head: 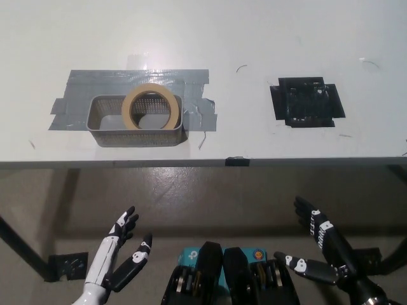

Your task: The robot picks the tape placed on the black area with right hand and places it in the small grey container.

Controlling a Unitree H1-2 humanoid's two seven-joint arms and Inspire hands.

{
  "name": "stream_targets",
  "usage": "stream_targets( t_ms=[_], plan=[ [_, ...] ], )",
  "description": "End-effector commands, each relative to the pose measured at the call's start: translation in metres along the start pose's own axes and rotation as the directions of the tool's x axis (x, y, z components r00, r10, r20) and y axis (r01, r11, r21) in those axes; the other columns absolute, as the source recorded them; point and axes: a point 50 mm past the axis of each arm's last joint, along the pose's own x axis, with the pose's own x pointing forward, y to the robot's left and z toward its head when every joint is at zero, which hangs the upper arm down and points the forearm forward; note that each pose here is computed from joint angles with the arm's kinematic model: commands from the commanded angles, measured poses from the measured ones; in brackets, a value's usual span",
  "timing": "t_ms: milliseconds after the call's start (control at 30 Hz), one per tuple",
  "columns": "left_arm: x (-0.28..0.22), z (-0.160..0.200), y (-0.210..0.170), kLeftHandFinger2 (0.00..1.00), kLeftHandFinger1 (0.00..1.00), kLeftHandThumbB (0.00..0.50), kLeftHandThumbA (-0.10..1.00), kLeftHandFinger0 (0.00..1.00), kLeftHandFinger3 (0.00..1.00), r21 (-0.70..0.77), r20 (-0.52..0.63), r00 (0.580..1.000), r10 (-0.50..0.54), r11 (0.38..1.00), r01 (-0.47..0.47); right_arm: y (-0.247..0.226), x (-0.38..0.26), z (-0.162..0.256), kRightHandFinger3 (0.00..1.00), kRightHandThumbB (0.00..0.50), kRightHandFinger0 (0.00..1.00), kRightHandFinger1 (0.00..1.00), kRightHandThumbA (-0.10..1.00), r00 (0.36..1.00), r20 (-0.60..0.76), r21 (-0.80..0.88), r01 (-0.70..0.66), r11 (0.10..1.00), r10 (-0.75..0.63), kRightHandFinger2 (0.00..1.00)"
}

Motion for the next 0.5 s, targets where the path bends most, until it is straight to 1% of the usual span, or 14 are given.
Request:
stream_targets(
  t_ms=[0, 33, 67, 100, 133, 167, 200, 233, 267, 300, 333, 367, 433, 467],
  plan=[
    [0.0002, 0.0077, 0.0045, 1.00, 1.00, 0.000, 0.60, 1.00, 1.00, 0.013, 0.053, 0.998, 0.027, 1.000, -0.028, -0.0040, 0.0037, 0.0119, 1.00, 0.269, 1.00, 1.00, 0.86, 0.998, 0.063, -0.061, -0.018, 0.998, 0.022, 1.00],
    [0.0009, 0.0079, 0.0046, 1.00, 1.00, 0.000, 0.61, 1.00, 1.00, 0.012, 0.054, 0.998, 0.027, 1.000, -0.027, -0.0044, 0.0044, 0.0122, 1.00, 0.270, 1.00, 1.00, 0.86, 0.998, 0.063, -0.065, -0.019, 0.998, 0.023, 1.00],
    [0.0011, 0.0084, 0.0051, 1.00, 1.00, 0.000, 0.64, 1.00, 1.00, 0.010, 0.057, 0.998, 0.028, 1.000, -0.028, -0.0036, 0.0052, 0.0130, 1.00, 0.277, 1.00, 1.00, 0.87, 0.998, 0.062, -0.059, -0.017, 0.998, 0.021, 1.00],
    [0.0009, 0.0083, 0.0048, 1.00, 1.00, 0.000, 0.71, 1.00, 1.00, 0.002, 0.057, 0.998, 0.029, 1.000, -0.029, -0.0035, 0.0054, 0.0131, 1.00, 0.273, 1.00, 1.00, 0.89, 0.998, 0.064, -0.060, -0.019, 0.998, 0.023, 1.00],
    [0.0007, 0.0073, 0.0046, 1.00, 1.00, 0.006, 0.86, 1.00, 1.00, -0.013, 0.055, 0.998, 0.026, 1.000, -0.025, -0.0035, 0.0054, 0.0133, 1.00, 0.265, 1.00, 1.00, 0.92, 0.997, 0.067, -0.062, -0.018, 0.998, 0.022, 1.00],
    [0.0005, 0.0071, 0.0046, 1.00, 1.00, 0.011, 0.97, 1.00, 1.00, -0.016, 0.057, 0.998, 0.025, 1.000, -0.025, -0.0036, 0.0057, 0.0133, 1.00, 0.266, 1.00, 1.00, 0.95, 0.997, 0.068, -0.059, -0.017, 0.998, 0.021, 1.00],
    [0.0003, 0.0065, 0.0045, 1.00, 1.00, 0.034, 1.00, 1.00, 1.00, -0.016, 0.058, 0.998, 0.026, 1.000, -0.025, -0.0035, 0.0060, 0.0130, 1.00, 0.248, 1.00, 1.00, 0.96, 0.997, 0.077, -0.055, -0.016, 0.998, 0.020, 1.00],
    [-0.0003, 0.0057, 0.0042, 1.00, 1.00, 0.081, 1.00, 1.00, 1.00, -0.017, 0.059, 0.998, 0.024, 1.000, -0.023, -0.0034, 0.0062, 0.0130, 1.00, 0.233, 1.00, 1.00, 0.99, 0.996, 0.088, -0.050, -0.015, 0.999, 0.019, 1.00],
    [-0.0006, 0.0051, 0.0045, 1.00, 1.00, 0.117, 1.00, 1.00, 1.00, -0.017, 0.059, 0.998, 0.022, 1.000, -0.021, -0.0028, 0.0065, 0.0126, 1.00, 0.234, 1.00, 1.00, 1.00, 0.996, 0.091, -0.047, -0.016, 0.999, 0.020, 1.00],
    [-0.0007, 0.0048, 0.0047, 1.00, 1.00, 0.127, 1.00, 1.00, 1.00, -0.017, 0.059, 0.998, 0.022, 1.000, -0.021, -0.0027, 0.0069, 0.0126, 1.00, 0.233, 1.00, 1.00, 1.00, 0.996, 0.092, -0.047, -0.017, 0.999, 0.021, 1.00],
    [-0.0006, 0.0034, 0.0047, 1.00, 1.00, 0.154, 1.00, 1.00, 1.00, -0.014, 0.058, 0.998, 0.017, 1.000, -0.017, -0.0027, 0.0074, 0.0118, 1.00, 0.238, 1.00, 1.00, 1.00, 0.995, 0.099, -0.050, -0.019, 0.999, 0.024, 1.00],
    [-0.0010, 0.0026, 0.0044, 1.00, 1.00, 0.186, 1.00, 1.00, 1.00, -0.016, 0.047, 0.999, 0.008, 1.000, -0.007, -0.0027, 0.0077, 0.0121, 1.00, 0.230, 1.00, 1.00, 1.00, 0.994, 0.101, -0.050, -0.024, 0.998, 0.029, 1.00],
    [-0.0023, 0.0028, 0.0036, 1.00, 1.00, 0.198, 1.00, 1.00, 1.00, -0.017, 0.039, 0.999, 0.006, 1.000, -0.005, -0.0020, 0.0085, 0.0127, 1.00, 0.229, 1.00, 1.00, 1.00, 0.994, 0.106, -0.047, -0.020, 0.999, 0.025, 1.00],
    [-0.0023, 0.0026, 0.0029, 1.00, 1.00, 0.218, 1.00, 1.00, 1.00, -0.036, 0.037, 0.999, 0.006, 0.999, -0.004, -0.0018, 0.0087, 0.0125, 1.00, 0.219, 1.00, 1.00, 1.00, 0.994, 0.107, -0.050, -0.020, 0.999, 0.026, 1.00]
  ],
)
